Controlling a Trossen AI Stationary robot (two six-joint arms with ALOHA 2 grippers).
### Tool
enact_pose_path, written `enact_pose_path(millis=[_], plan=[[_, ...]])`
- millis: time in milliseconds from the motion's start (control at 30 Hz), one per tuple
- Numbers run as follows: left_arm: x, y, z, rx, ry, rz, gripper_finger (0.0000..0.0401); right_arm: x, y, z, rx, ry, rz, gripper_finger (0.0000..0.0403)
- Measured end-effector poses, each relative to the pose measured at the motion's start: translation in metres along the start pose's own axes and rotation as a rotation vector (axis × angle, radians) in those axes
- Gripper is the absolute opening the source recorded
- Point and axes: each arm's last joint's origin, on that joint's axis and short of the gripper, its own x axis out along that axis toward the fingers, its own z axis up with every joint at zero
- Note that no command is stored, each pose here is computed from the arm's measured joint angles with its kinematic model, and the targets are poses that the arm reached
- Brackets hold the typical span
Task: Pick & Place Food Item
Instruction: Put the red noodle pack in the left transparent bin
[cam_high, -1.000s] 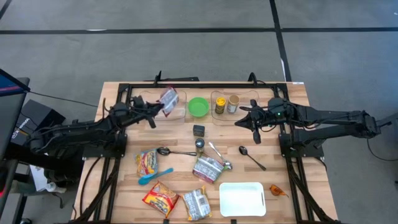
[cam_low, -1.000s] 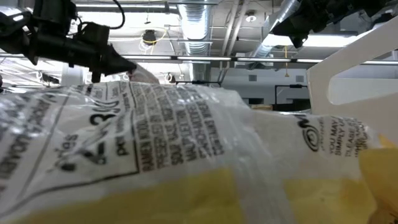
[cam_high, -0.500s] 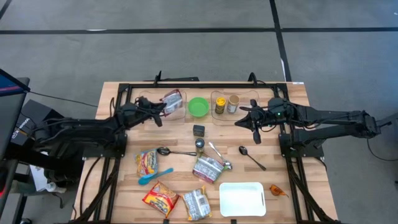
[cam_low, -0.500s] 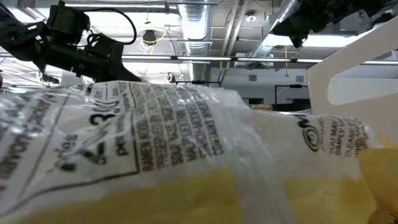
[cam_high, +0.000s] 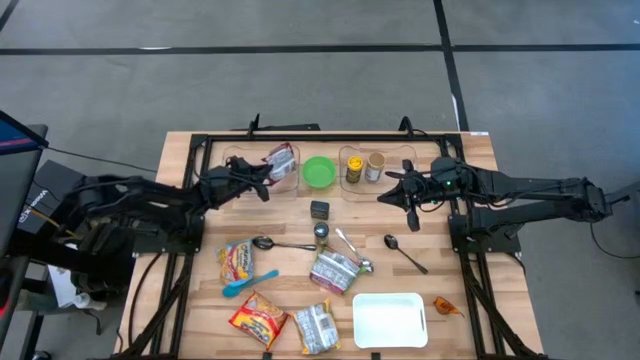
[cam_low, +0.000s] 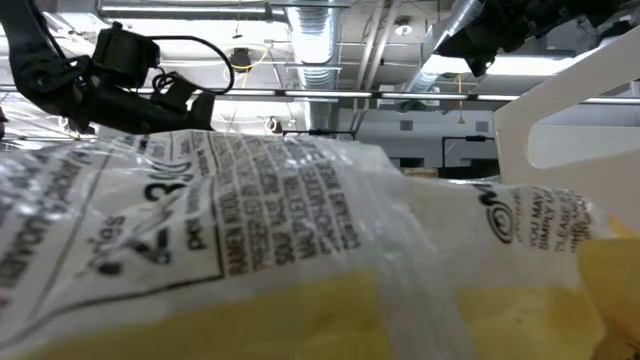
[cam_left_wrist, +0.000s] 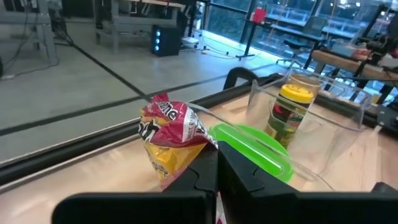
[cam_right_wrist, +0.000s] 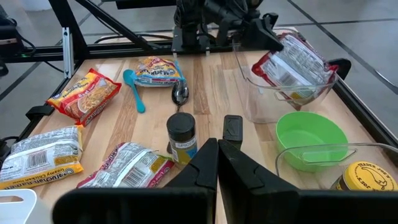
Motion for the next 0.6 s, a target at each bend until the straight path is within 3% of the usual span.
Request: enact_pose_path(millis=[600], plan=[[0.0026, -0.0006, -0.0078, 0.002, 0.059, -0.046, 0.0000, 0.0000, 0.0000, 0.0000, 0.003, 0.000, 0.000, 0.0005]])
